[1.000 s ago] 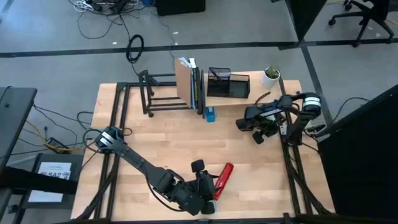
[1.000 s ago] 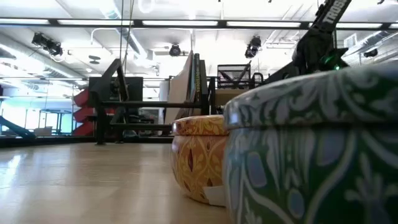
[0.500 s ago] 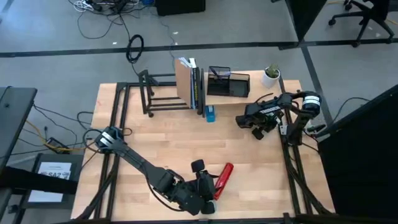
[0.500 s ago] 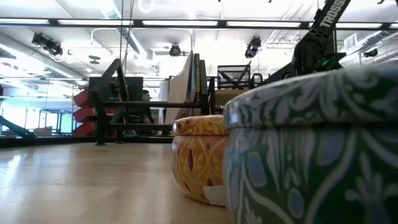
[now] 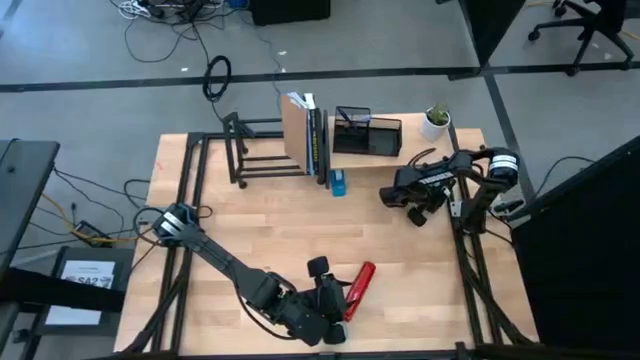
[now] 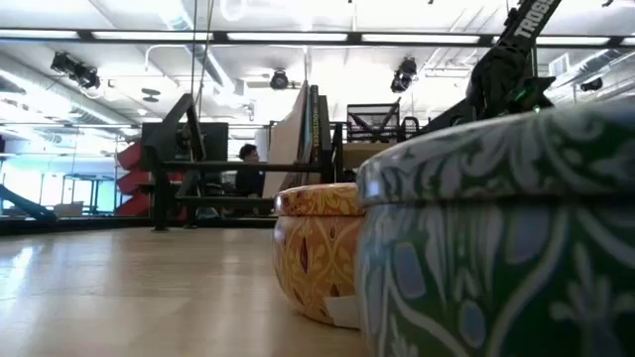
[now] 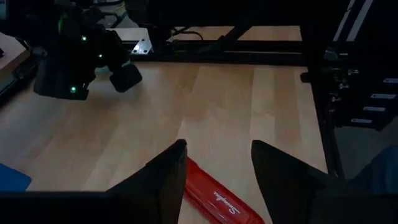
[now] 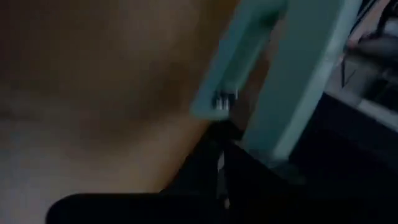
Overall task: Stock shelves
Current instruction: Put the green stapler under the shelf, then put the yellow scented candle under the shelf
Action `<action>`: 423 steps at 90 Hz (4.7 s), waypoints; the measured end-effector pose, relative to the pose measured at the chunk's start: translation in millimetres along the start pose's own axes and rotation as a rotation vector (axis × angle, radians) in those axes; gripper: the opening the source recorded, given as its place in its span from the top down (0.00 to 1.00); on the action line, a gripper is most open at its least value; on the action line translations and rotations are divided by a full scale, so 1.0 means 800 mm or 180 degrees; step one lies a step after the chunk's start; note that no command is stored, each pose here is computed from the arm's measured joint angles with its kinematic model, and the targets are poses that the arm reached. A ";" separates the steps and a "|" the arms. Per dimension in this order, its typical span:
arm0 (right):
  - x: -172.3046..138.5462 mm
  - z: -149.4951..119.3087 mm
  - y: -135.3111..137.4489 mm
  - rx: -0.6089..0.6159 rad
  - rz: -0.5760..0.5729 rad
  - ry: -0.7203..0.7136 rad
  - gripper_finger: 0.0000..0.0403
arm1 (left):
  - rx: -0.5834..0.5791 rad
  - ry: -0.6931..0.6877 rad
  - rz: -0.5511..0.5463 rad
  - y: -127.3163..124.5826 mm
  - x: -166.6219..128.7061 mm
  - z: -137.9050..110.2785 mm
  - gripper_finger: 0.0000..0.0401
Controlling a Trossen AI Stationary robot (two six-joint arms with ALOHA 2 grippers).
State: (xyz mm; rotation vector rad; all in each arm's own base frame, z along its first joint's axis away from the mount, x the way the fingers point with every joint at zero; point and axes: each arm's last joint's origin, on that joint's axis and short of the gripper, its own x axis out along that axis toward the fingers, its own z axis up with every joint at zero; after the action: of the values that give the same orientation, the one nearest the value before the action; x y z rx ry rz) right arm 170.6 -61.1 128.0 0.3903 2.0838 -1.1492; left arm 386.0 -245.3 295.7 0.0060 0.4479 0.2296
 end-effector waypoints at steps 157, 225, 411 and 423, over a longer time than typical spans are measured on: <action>-0.075 -0.211 0.105 0.0176 0.1927 -0.2901 1.00 | 0.0274 0.0934 -0.1094 -0.031 -0.033 -0.036 0.60; -0.041 -0.275 0.206 -0.0001 0.3135 -0.3387 0.89 | 0.1146 0.2212 -0.0728 -0.042 0.017 -0.153 0.26; -0.046 -0.349 0.117 0.0260 0.4248 -0.3869 0.90 | -0.0311 0.0957 0.0271 0.215 0.269 -0.050 0.29; -0.043 -0.347 0.126 0.0248 0.4169 -0.3852 0.90 | -0.0377 0.0991 0.0340 0.228 0.278 -0.057 0.29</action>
State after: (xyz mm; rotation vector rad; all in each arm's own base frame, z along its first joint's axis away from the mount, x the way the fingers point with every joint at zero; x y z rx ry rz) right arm 128.9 227.1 187.6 0.6897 0.4483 -0.3782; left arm 521.4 -20.4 169.6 -0.1235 0.7442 0.3641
